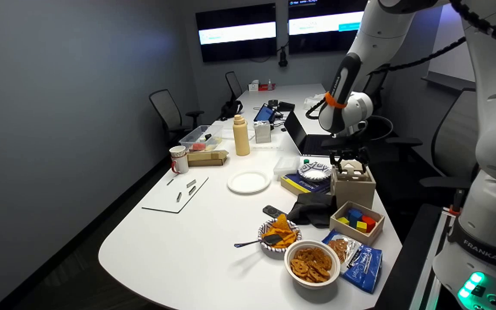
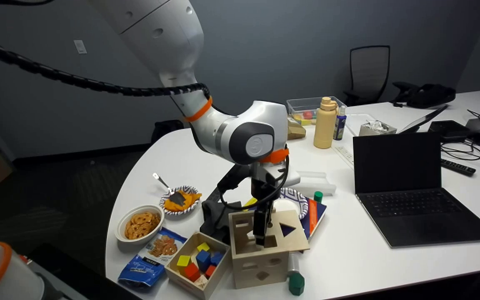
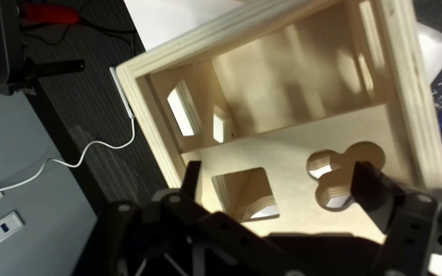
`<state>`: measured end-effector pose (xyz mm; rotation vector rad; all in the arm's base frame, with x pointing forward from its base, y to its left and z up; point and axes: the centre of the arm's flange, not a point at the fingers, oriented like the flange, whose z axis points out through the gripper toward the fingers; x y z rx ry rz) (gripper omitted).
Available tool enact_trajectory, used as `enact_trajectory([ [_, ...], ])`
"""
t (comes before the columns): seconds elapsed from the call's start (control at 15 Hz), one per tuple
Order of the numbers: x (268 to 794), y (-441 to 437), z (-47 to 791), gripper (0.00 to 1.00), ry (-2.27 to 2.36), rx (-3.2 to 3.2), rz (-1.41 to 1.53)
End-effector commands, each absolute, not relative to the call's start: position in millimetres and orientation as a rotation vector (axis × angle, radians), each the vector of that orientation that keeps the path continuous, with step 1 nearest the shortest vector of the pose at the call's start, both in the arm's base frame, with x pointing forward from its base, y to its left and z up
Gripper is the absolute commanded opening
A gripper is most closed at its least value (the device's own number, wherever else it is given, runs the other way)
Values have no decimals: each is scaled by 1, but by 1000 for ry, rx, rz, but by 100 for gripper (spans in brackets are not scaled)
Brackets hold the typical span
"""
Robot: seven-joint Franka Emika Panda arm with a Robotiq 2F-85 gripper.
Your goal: Open the wooden box
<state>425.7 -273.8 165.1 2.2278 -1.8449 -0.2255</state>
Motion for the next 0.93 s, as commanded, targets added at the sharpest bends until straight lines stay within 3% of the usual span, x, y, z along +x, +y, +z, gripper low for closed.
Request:
enact_trajectory([
  [0.0, 430, -283, 165, 100, -1850, 2244, -206],
  [0.87, 414, -285, 203, 100, -1841, 2308, -193],
])
